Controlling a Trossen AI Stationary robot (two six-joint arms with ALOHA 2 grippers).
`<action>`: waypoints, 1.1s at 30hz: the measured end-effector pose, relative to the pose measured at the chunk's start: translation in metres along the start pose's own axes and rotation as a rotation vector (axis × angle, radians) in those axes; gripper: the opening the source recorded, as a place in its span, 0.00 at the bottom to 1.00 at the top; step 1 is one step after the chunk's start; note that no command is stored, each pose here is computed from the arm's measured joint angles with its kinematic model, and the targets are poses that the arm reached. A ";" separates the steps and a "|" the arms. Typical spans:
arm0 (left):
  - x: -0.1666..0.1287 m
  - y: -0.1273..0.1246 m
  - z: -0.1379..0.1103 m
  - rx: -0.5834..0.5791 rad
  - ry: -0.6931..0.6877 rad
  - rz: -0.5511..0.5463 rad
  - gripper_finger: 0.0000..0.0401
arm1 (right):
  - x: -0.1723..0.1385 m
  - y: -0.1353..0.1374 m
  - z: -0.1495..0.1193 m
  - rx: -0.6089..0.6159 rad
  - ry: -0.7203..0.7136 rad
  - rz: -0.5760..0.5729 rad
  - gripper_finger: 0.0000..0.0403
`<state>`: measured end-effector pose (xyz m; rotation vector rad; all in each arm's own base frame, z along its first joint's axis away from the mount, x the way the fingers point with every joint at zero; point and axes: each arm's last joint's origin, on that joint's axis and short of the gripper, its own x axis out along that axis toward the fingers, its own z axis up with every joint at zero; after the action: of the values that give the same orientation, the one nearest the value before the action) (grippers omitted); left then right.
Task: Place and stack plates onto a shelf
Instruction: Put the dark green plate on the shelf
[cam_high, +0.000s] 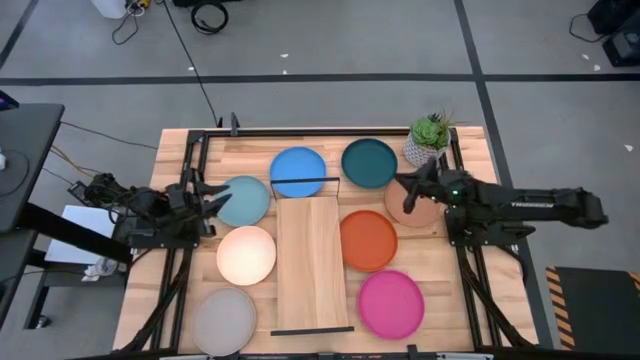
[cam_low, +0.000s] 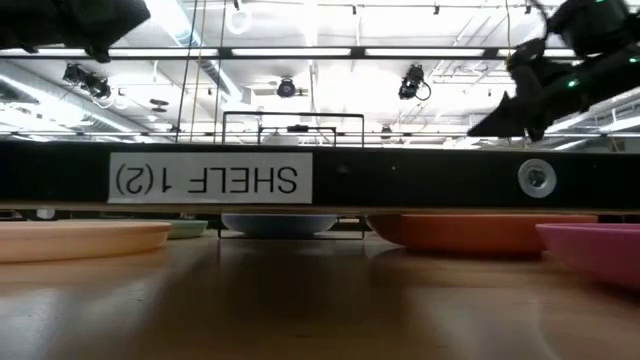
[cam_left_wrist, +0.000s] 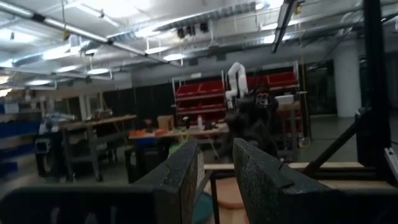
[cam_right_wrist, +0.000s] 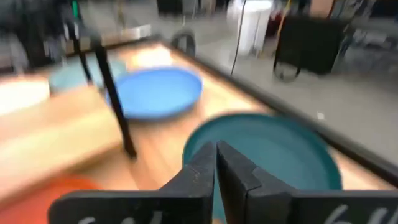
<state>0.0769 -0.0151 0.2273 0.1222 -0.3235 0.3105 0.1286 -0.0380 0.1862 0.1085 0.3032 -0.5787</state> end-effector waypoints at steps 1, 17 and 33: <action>0.000 0.000 0.001 0.005 -0.006 -0.004 0.27 | 0.003 0.001 0.001 -0.019 0.044 -0.005 0.08; 0.000 0.001 0.004 0.040 -0.038 0.009 0.27 | 0.087 0.033 0.011 -0.451 0.476 -0.026 0.44; 0.000 0.001 0.002 0.054 -0.017 0.014 0.27 | 0.127 0.022 -0.021 -0.590 0.694 -0.070 0.29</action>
<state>0.0759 -0.0145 0.2295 0.1755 -0.3334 0.3327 0.2365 -0.0817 0.1272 -0.2810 1.1418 -0.4856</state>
